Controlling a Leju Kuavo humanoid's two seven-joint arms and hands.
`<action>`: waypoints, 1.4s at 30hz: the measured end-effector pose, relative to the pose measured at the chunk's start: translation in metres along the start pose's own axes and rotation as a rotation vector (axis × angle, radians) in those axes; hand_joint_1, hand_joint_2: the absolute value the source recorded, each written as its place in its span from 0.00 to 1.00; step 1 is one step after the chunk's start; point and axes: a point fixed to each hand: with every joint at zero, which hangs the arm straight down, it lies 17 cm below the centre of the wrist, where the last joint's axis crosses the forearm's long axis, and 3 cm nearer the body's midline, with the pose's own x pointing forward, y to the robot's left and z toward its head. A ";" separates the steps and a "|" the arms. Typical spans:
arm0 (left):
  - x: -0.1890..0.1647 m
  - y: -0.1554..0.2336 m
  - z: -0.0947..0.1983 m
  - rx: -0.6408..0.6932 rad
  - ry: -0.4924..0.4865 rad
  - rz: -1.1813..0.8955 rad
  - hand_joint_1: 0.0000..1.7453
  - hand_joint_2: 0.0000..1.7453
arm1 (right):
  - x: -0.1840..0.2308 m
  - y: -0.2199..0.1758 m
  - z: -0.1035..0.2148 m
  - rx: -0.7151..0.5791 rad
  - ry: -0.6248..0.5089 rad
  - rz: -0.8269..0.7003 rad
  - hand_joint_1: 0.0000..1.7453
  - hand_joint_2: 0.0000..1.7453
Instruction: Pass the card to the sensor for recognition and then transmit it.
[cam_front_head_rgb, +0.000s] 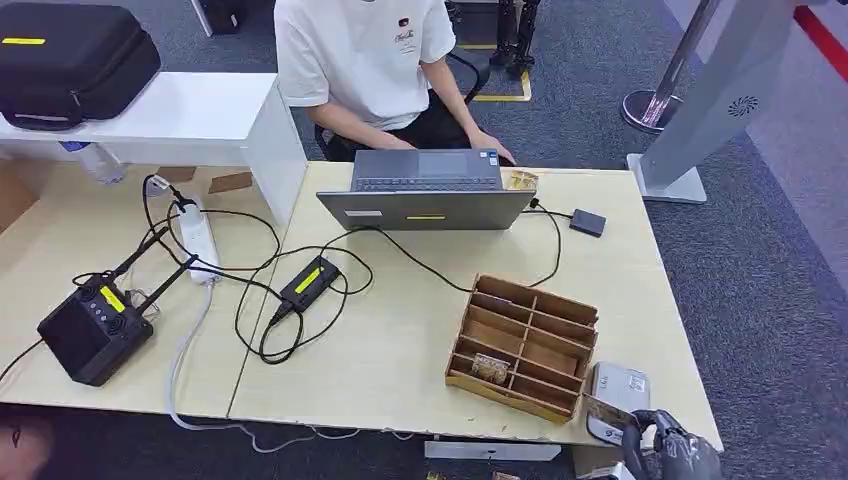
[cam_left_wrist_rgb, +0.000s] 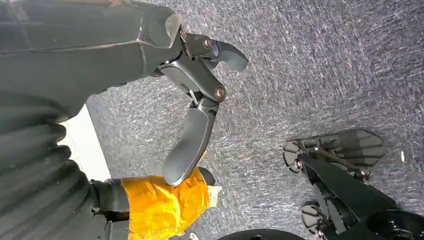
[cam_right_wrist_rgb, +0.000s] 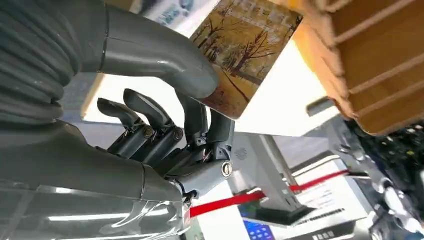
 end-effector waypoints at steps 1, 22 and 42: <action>0.000 0.000 0.000 0.000 0.000 0.000 0.00 1.00 | -0.003 0.002 0.001 0.004 0.007 0.007 1.00 1.00; -0.001 0.001 0.000 -0.004 0.001 -0.030 0.00 1.00 | -0.064 0.020 -0.003 0.027 0.130 0.082 1.00 1.00; 0.003 0.005 0.000 -0.020 -0.017 -0.103 0.00 1.00 | 0.083 -0.182 -0.170 -0.428 -0.285 0.063 1.00 1.00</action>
